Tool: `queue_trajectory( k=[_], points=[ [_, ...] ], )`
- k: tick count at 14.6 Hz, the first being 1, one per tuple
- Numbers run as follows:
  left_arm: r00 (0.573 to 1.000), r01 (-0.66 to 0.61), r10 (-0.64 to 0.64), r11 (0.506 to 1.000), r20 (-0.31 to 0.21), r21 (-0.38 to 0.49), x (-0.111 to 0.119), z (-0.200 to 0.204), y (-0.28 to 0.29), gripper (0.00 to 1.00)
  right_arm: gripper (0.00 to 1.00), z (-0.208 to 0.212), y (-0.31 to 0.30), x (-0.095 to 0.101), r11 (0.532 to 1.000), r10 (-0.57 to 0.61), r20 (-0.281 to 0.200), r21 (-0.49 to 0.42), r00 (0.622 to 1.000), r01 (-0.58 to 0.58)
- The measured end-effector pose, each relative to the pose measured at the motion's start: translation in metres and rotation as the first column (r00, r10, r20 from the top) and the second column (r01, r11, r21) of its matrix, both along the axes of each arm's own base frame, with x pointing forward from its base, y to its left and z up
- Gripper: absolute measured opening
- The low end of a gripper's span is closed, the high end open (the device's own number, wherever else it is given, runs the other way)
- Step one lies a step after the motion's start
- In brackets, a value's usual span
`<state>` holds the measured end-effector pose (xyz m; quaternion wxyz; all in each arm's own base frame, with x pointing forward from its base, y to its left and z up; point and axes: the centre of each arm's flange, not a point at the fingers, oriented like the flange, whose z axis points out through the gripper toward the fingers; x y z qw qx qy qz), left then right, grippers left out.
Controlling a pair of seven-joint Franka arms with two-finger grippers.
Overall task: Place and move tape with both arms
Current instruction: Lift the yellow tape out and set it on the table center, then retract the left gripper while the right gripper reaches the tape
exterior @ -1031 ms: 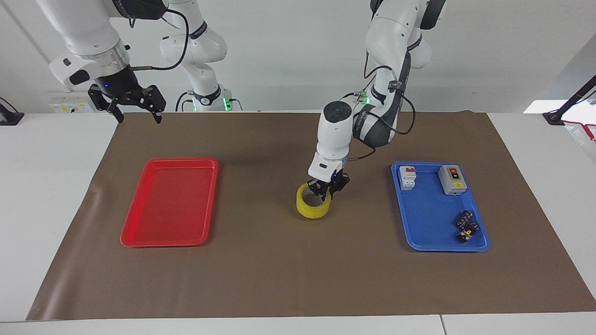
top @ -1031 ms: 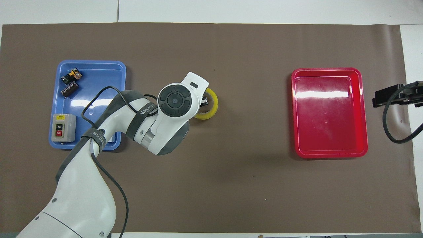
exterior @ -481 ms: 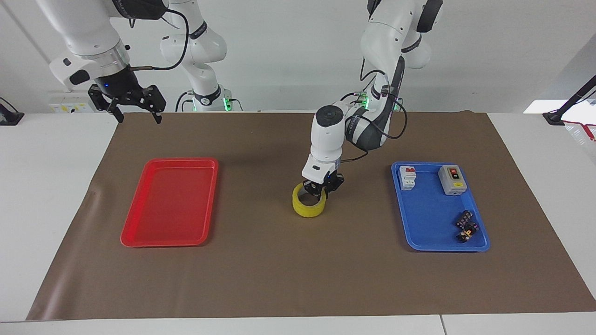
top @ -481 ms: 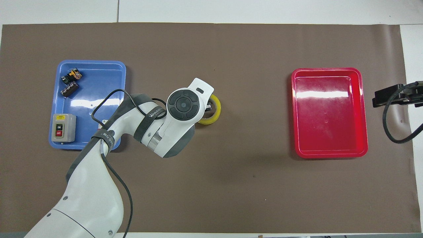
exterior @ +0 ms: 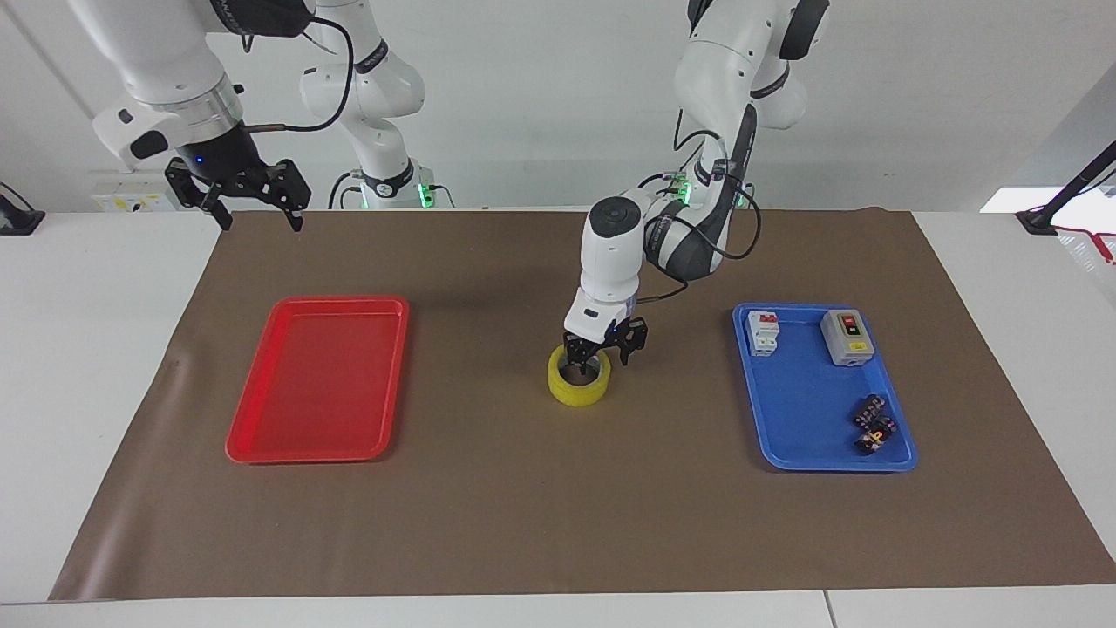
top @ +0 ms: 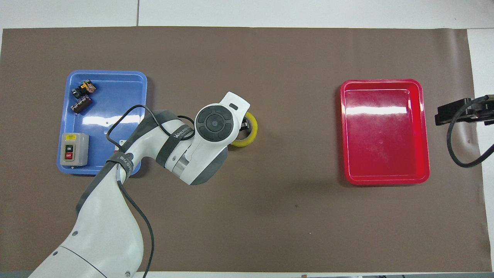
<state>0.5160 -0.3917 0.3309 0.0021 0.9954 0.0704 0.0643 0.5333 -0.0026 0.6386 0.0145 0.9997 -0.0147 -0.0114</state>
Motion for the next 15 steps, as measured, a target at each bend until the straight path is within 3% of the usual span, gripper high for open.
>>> queue_trajectory(
  k=[6,11,13,15],
  points=[
    [0.993,-0.115,0.115,0.993,0.02,0.016,0.02,0.086,0.067,1.0,1.0,-0.006,0.02,0.004,0.999,0.034,0.036,0.017,0.999,-0.035],
    [0.992,-0.123,0.121,0.992,0.037,0.041,0.045,0.14,0.16,1.0,1.0,-0.021,0.123,0.019,0.997,0.073,0.036,0.019,0.997,-0.074],
    [0.997,-0.076,0.075,0.996,0.015,0.045,0.049,0.158,0.199,1.0,1.0,-0.04,0.176,0.031,0.998,0.064,0.031,0.021,0.997,-0.065],
    [1.0,-0.023,0.024,1.0,-0.018,0.014,0.049,0.179,0.242,1.0,1.0,-0.065,0.232,0.044,0.998,0.046,0.063,0.035,0.997,-0.048]
  ],
)
